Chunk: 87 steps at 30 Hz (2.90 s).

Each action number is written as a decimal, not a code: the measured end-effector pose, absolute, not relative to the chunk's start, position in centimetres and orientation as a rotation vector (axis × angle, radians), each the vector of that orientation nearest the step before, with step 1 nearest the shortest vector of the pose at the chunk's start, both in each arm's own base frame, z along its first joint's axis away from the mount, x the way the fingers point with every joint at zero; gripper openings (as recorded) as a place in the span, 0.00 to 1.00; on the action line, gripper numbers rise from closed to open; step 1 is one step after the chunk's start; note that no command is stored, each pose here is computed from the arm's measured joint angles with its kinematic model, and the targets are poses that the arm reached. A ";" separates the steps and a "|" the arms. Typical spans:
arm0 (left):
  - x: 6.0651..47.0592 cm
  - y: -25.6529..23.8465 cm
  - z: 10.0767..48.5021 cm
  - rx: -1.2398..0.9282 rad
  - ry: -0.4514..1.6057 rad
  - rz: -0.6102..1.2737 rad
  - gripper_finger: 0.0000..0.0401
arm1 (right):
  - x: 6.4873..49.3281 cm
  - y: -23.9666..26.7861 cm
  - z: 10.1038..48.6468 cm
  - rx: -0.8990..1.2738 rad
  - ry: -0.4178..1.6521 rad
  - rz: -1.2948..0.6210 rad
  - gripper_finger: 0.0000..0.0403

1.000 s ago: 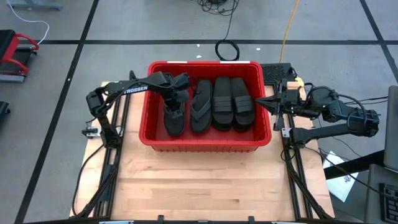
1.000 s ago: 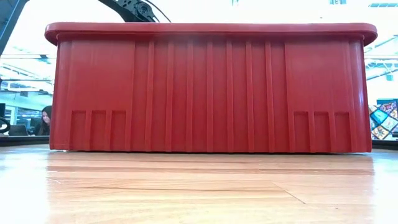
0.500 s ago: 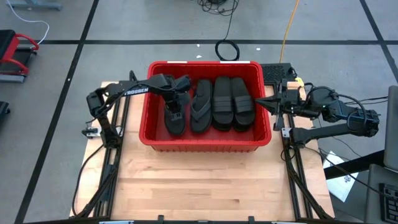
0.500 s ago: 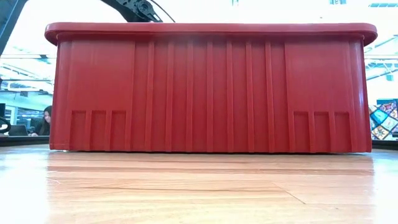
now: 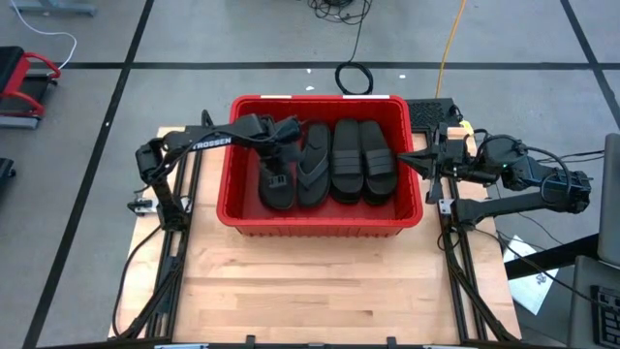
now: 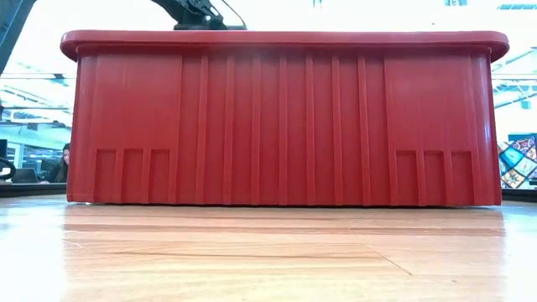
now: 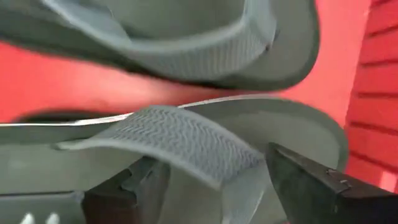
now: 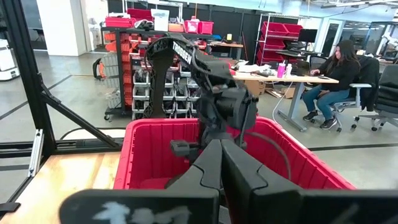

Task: Pick and place slides into bin
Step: Put the black slipper into the red bin, then return to Home Position

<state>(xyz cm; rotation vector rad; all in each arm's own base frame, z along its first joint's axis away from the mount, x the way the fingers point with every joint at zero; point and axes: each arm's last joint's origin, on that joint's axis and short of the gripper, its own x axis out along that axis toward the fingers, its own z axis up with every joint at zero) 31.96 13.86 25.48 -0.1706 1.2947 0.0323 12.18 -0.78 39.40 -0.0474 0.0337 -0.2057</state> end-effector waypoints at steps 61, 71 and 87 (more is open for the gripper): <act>11.3 -2.9 31.6 0.012 0.072 0.210 0.00 | 6.8 -0.5 27.0 0.149 -0.083 -0.141 0.00; 9.7 -2.5 25.5 -0.175 -0.182 0.114 0.00 | 5.8 -0.5 27.5 0.151 -0.164 -0.134 0.00; 7.4 -1.6 23.3 -0.110 -0.174 0.102 0.00 | 5.8 -0.5 27.5 0.141 -0.168 -0.137 0.00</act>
